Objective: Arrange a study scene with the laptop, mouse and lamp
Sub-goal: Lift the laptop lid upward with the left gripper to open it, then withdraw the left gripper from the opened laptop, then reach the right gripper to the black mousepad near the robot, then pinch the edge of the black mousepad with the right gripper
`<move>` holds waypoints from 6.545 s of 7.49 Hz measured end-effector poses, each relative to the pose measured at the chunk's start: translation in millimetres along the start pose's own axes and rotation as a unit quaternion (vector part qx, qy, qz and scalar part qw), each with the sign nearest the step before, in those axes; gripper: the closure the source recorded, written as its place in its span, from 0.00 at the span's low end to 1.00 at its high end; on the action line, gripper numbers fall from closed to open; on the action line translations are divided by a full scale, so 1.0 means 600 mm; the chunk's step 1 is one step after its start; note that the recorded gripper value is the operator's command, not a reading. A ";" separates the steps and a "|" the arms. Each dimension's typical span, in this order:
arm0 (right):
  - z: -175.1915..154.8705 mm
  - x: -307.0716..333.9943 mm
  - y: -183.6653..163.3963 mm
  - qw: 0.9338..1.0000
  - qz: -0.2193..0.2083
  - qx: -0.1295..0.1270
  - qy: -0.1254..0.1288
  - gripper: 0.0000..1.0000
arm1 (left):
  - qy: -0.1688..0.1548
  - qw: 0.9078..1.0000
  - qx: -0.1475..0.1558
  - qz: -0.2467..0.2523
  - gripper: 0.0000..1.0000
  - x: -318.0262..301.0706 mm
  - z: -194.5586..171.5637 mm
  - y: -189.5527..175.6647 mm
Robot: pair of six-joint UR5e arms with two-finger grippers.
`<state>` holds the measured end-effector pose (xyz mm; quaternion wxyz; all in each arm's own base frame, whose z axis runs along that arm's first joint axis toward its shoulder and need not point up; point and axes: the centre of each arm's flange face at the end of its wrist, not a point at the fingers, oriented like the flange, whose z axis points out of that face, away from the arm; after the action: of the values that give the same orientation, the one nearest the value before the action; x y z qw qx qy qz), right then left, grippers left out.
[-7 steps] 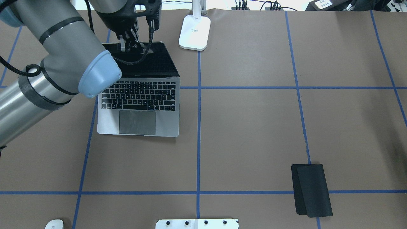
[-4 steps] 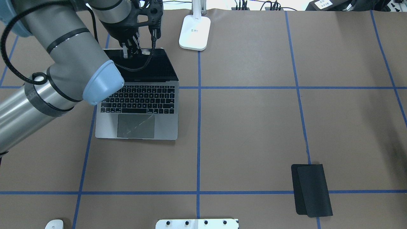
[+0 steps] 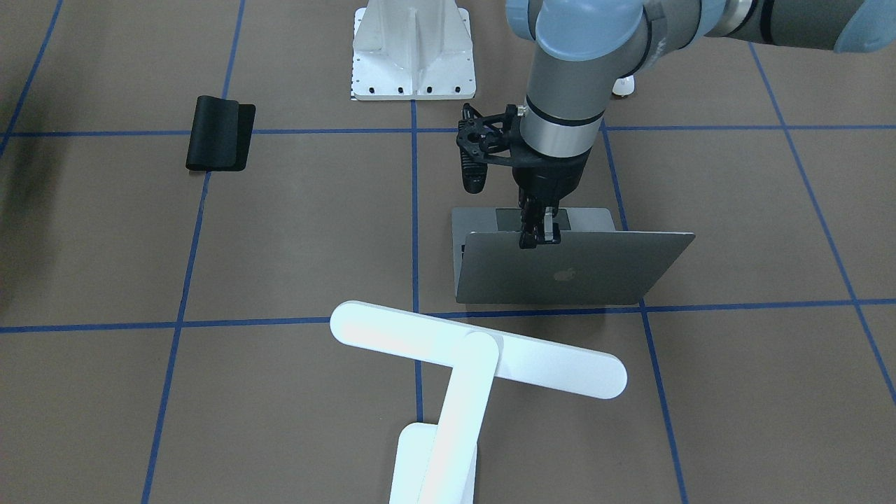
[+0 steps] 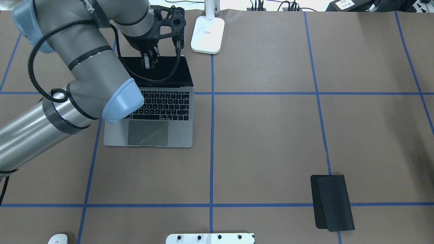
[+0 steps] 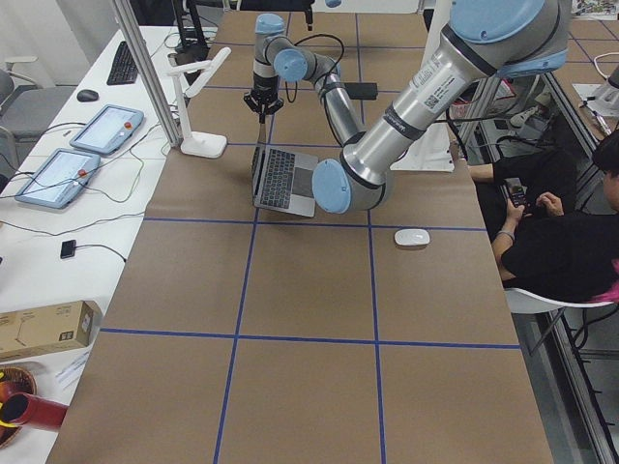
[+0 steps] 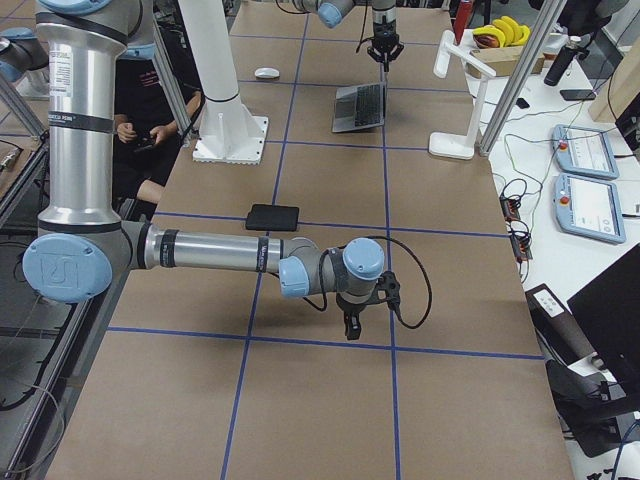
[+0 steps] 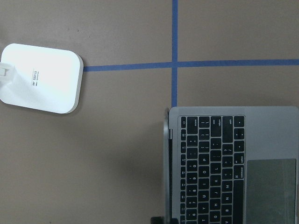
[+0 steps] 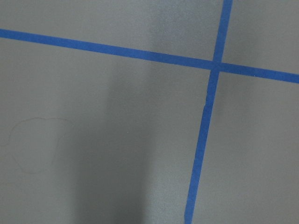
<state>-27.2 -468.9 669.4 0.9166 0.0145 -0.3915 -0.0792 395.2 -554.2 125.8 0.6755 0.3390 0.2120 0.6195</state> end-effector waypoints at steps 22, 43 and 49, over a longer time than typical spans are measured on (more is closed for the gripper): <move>0.011 -0.560 0.198 0.990 -0.018 -0.114 -0.076 0.00 | 0.080 0.805 -0.051 -0.586 0.00 0.254 -0.001 0.832; 0.225 -0.604 0.176 0.971 -0.002 -0.231 -0.060 0.72 | 0.059 0.833 -0.021 -0.550 0.00 0.317 -0.001 0.878; 0.211 -0.613 0.169 0.974 -0.008 -0.218 -0.062 0.87 | 0.057 0.834 -0.018 -0.548 0.00 0.326 -0.001 0.884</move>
<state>-355.0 -306.6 503.1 0.8712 -0.1872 -0.4206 -0.1703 54.8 -360.8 533.5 0.8969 0.1192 0.3905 0.1700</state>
